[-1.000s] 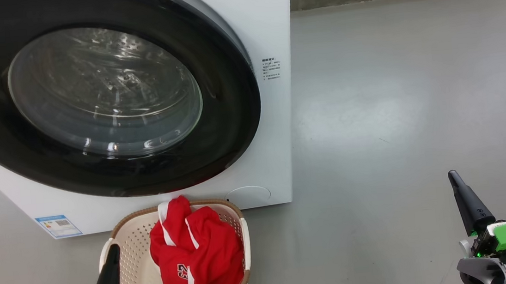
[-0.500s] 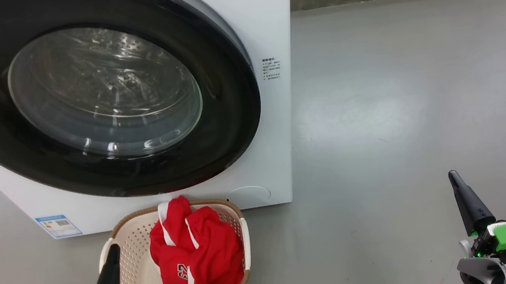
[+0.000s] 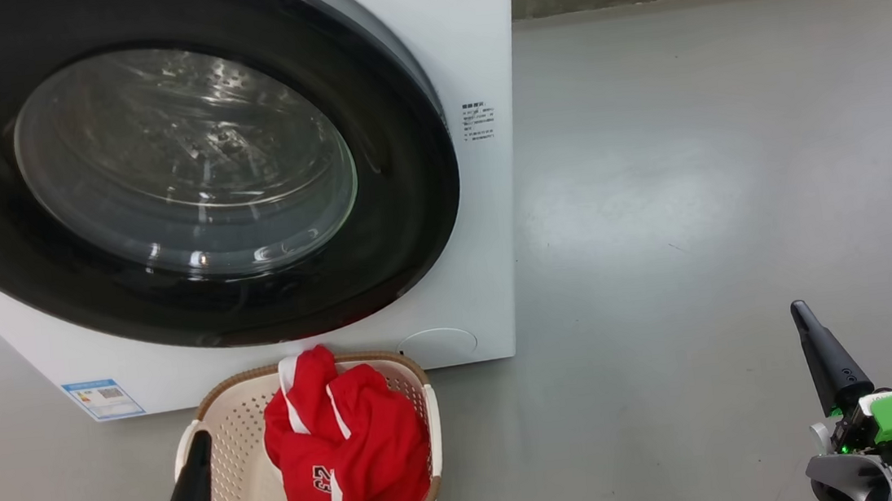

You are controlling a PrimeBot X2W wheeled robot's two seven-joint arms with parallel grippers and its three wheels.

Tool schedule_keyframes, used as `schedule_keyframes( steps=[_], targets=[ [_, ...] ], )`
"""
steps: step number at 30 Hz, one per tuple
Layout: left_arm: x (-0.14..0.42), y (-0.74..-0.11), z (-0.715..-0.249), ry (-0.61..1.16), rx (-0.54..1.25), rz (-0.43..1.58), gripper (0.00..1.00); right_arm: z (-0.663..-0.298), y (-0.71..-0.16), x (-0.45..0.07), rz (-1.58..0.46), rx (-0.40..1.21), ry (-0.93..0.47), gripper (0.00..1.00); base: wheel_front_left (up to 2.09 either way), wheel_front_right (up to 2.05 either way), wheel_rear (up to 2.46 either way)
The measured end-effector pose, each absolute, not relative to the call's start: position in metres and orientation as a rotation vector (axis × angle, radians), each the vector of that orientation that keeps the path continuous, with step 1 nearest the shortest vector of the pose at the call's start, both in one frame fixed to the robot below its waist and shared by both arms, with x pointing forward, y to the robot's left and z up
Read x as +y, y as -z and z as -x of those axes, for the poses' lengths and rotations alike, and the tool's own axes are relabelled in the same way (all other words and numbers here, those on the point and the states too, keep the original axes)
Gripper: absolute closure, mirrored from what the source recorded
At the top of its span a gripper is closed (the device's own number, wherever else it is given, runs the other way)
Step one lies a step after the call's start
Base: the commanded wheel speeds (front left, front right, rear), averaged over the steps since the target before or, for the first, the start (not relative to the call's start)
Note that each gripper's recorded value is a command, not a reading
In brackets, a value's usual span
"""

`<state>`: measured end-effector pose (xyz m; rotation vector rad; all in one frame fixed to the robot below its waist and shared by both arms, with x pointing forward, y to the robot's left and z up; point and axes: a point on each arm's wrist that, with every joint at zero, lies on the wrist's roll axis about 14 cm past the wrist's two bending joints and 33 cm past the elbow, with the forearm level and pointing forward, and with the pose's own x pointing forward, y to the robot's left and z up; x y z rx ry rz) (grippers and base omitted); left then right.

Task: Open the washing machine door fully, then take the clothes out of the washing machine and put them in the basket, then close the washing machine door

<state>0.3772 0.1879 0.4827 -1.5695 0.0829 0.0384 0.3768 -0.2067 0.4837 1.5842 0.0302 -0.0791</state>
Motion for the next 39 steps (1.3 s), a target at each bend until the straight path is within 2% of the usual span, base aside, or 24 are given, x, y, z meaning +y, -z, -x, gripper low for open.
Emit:
schedule_keyframes(
  steps=[39],
  targets=[
    [0.1882,-0.4827,-0.3773,-0.039,0.082,1.570,1.00,-0.3767,-0.4836,-0.2060,-1.586,0.034,0.076,1.00,0.00,0.00,0.00]
  ],
)
